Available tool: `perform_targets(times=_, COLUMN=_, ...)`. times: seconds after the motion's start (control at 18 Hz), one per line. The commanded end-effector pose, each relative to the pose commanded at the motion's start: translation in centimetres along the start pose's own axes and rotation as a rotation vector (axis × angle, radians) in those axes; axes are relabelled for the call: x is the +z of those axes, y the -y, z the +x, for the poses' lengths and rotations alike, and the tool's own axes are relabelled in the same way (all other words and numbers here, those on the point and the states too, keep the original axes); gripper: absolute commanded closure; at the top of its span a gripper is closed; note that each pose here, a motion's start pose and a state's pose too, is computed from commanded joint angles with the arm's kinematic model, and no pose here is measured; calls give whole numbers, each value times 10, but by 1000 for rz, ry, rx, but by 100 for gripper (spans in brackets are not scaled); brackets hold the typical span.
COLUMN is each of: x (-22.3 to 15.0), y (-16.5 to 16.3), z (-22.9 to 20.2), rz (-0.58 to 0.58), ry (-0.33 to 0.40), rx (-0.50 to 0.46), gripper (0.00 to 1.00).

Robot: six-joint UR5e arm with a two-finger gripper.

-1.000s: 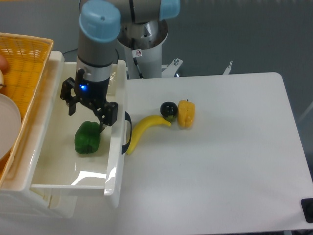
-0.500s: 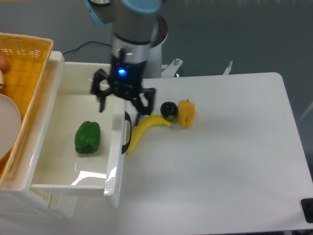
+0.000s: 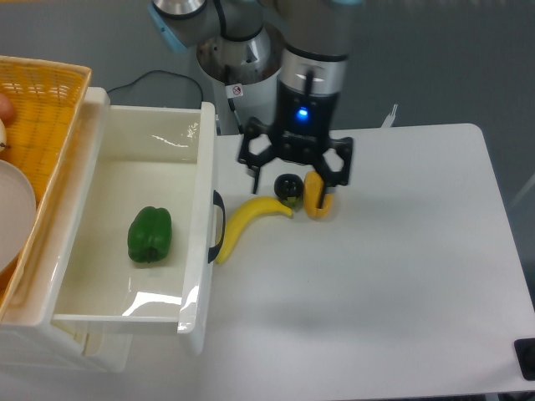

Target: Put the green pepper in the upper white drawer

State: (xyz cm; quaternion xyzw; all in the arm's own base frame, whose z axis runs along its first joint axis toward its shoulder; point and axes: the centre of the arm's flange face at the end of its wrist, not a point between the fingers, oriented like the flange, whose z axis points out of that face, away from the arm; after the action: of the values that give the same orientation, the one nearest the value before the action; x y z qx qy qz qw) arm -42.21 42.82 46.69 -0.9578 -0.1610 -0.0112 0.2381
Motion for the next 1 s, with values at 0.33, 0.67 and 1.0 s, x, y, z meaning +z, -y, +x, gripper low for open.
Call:
perform_targets(times=0.33, x=42, y=-15, z=-39, rz=-57, ry=-30, rx=61, gripper=0)
perform_targets(times=0.67, x=91, y=-44, z=-64, rz=-323, ry=88, rx=186, gripper=0)
perform_targets(times=1.0, x=134, y=-61, z=-83, rz=-441, ry=37, rx=395, gripper=0)
